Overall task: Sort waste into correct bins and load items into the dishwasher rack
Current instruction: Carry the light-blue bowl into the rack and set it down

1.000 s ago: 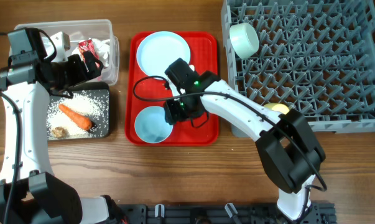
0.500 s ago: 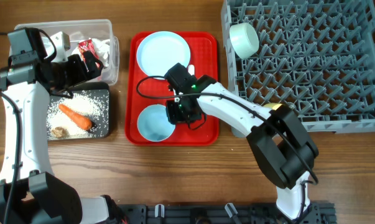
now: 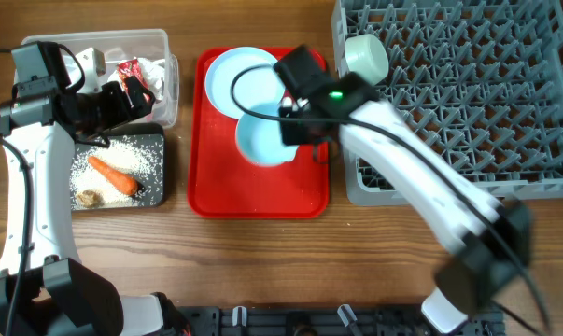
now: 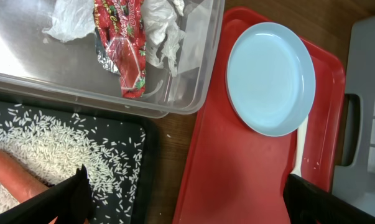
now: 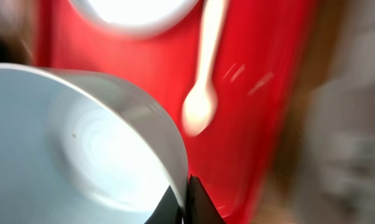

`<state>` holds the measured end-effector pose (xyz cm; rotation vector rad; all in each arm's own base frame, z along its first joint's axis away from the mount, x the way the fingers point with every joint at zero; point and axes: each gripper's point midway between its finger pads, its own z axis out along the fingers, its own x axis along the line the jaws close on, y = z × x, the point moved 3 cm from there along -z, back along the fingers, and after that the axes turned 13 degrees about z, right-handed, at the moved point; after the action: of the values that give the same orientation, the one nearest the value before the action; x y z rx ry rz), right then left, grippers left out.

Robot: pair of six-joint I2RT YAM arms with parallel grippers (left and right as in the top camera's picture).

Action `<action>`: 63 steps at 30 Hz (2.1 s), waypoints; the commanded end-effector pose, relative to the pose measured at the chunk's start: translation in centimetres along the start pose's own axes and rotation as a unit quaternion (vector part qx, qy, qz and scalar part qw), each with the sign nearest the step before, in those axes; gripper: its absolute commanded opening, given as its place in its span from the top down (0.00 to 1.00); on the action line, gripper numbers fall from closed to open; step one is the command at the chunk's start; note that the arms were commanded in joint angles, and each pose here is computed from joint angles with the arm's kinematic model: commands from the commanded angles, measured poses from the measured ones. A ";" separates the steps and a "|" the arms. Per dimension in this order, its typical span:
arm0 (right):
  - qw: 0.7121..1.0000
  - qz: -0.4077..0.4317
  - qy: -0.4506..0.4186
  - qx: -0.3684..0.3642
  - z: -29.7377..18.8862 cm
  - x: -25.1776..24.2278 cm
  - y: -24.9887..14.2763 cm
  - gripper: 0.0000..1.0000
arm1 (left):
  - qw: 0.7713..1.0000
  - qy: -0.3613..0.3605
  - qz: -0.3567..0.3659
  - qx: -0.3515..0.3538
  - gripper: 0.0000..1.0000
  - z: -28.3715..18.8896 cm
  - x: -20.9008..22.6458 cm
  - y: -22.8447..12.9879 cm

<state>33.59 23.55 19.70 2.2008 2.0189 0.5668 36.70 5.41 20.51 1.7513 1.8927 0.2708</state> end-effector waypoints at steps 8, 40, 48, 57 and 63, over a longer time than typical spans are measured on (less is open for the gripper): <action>0.820 0.056 -0.458 -0.339 -13.7 -16.6 6.1 0.96 | 1.000 -0.006 0.007 -0.007 0.00 -0.3 0.0 0.4; 0.803 -0.219 -0.533 -0.153 -0.4 -16.7 8.1 0.96 | 1.000 -0.006 0.007 -0.007 0.00 -0.3 0.0 0.4; 0.799 -0.228 -0.537 -0.144 -0.2 -16.9 8.2 0.96 | 1.000 -0.006 0.007 -0.007 0.00 -0.3 0.0 0.4; 0.802 -0.222 -0.539 -0.130 0.6 -18.0 8.3 0.96 | 1.000 -0.006 0.007 -0.007 0.00 -0.3 0.0 0.4; 0.799 -0.239 -0.538 -0.123 0.7 -17.5 8.0 0.94 | 1.000 -0.006 0.007 -0.007 0.00 -0.3 0.0 0.4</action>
<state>40.62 5.09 19.58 1.2613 1.4922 -0.3641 36.70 5.41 20.51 1.7509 1.8930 0.2707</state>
